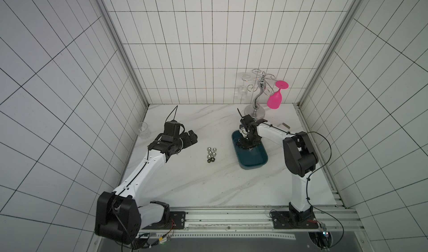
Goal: Put the nuts on the desktop into the storage box
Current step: Place the nut in the storage box.
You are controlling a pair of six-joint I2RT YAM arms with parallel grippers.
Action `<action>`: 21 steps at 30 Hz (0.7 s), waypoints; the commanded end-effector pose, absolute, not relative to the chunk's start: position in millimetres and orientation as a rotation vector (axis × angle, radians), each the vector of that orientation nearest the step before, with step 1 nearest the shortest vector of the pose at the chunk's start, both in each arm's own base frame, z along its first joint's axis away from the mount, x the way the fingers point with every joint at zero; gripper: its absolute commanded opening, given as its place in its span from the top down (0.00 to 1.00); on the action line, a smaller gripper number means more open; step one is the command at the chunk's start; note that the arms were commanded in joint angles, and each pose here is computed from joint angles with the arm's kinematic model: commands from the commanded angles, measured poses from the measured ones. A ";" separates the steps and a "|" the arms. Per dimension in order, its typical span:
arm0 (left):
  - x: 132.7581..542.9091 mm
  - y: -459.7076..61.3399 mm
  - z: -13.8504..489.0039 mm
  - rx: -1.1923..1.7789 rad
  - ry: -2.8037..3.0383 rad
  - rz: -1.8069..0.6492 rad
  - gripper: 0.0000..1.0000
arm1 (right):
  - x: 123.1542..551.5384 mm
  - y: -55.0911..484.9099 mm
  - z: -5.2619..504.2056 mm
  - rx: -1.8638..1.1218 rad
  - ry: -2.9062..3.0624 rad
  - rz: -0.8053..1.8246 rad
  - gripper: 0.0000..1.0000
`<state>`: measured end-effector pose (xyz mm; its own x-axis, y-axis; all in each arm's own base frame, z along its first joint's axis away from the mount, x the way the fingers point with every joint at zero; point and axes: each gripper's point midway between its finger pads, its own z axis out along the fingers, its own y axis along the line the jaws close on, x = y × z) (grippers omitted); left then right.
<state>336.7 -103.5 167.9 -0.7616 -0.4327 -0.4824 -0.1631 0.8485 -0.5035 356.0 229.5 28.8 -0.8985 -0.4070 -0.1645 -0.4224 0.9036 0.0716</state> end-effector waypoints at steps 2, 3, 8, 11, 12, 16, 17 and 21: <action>336.1 -96.2 179.4 -0.421 2.388 -0.561 0.02 | 363.8 227.0 31.8 -0.649 2.906 0.095 0.65; 335.7 -95.1 179.3 -0.423 2.387 -0.559 0.02 | 365.8 228.0 36.3 -0.646 2.893 0.098 0.63; 335.1 -94.5 179.3 -0.431 2.385 -0.571 0.02 | 369.7 237.1 72.8 -0.637 2.813 0.163 0.56; 335.3 -95.0 179.1 -0.435 2.384 -0.576 0.02 | 366.3 243.8 100.0 -0.651 2.749 0.189 0.53; 335.4 -94.8 179.7 -0.438 2.382 -0.577 0.02 | 364.3 246.6 108.8 -0.658 2.727 0.194 0.52; 336.1 -93.4 179.3 -0.456 2.376 -0.573 0.02 | 339.0 278.6 138.3 -0.744 2.639 0.316 0.51; 336.1 -93.4 178.6 -0.462 2.377 -0.575 0.02 | 327.7 290.4 140.7 -0.797 2.616 0.354 0.50; 335.1 -91.8 179.3 -0.470 2.374 -0.572 0.02 | 290.5 322.9 135.8 -0.945 2.592 0.417 0.49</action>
<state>335.3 -95.7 171.6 -0.7492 -0.4503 -0.4858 -0.1812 0.8447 -0.5036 319.8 304.0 149.0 -0.7369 -0.4990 -0.4560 -0.6052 0.7876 0.1160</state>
